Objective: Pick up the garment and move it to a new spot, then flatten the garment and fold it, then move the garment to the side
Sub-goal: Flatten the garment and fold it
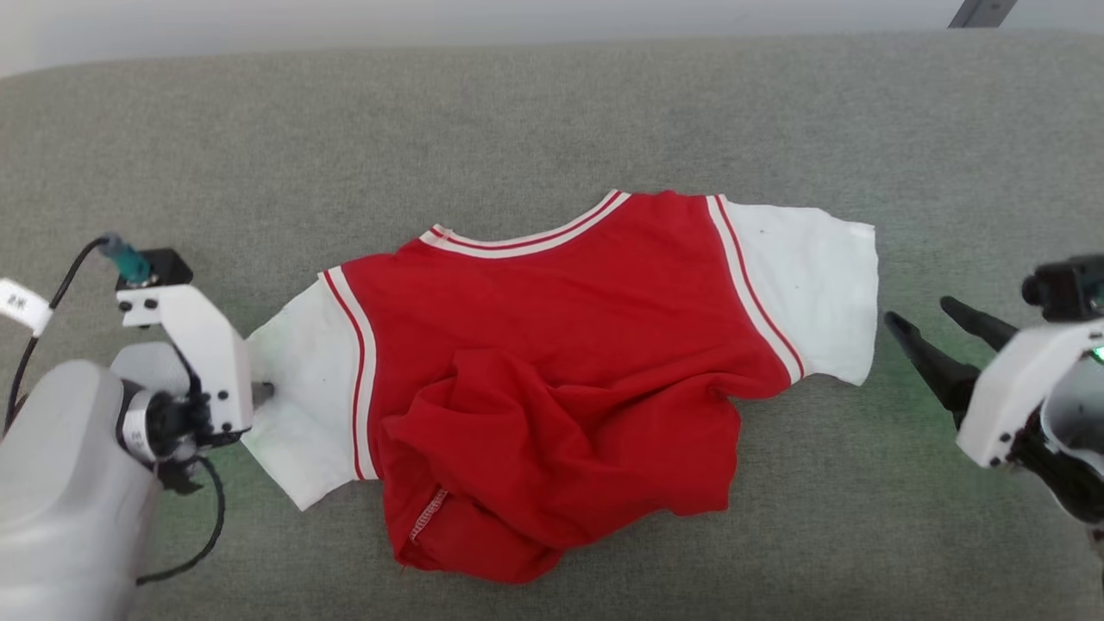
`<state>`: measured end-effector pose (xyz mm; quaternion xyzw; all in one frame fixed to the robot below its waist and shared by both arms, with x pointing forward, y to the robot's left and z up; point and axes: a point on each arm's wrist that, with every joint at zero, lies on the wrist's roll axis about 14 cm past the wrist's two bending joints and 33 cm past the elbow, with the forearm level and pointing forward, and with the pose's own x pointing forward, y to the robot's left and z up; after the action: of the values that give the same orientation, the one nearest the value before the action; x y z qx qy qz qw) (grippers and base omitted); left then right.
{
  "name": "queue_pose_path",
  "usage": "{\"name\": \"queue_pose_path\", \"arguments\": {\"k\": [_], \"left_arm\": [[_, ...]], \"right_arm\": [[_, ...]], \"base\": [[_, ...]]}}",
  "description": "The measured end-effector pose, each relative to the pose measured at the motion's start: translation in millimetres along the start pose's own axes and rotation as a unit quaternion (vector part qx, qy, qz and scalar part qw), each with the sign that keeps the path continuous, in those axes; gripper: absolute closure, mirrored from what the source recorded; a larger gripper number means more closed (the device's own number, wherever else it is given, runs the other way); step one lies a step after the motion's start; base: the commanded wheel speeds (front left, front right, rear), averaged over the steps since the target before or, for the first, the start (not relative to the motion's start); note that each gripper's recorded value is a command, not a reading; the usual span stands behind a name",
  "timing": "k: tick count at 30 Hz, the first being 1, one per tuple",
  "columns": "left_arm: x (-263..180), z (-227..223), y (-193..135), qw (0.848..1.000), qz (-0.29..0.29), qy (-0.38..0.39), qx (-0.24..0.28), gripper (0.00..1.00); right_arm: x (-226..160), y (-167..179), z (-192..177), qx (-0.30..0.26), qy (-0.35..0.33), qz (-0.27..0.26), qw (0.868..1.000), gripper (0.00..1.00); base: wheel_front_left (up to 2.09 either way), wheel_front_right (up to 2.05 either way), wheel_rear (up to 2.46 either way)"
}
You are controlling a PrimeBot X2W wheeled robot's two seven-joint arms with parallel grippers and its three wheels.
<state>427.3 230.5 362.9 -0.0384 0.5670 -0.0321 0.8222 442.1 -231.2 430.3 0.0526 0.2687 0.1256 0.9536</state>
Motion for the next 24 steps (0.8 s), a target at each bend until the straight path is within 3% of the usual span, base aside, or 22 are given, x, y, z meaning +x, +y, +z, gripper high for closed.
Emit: {"name": "queue_pose_path", "arguments": {"k": [13,20,24], "left_arm": [[12.0,22.1,-21.7,0.999,-0.023,-0.008,0.038,1.00],[17.0,25.7,-18.8,0.999,-0.025,-0.012,0.034,1.00],[20.4,26.2,-15.8,0.999,-0.023,-0.011,0.027,1.00]], "right_arm": [[62.4,-8.2,5.3,0.007,0.124,-0.013,0.992,0.00],[92.8,-1.2,-8.2,0.042,0.206,-0.006,0.978,0.00],[101.9,4.3,-21.6,0.047,0.267,-0.001,0.963,0.00]], "base": [[0.00,0.00,0.00],[0.00,0.00,0.00],[0.00,0.00,0.00]]}}
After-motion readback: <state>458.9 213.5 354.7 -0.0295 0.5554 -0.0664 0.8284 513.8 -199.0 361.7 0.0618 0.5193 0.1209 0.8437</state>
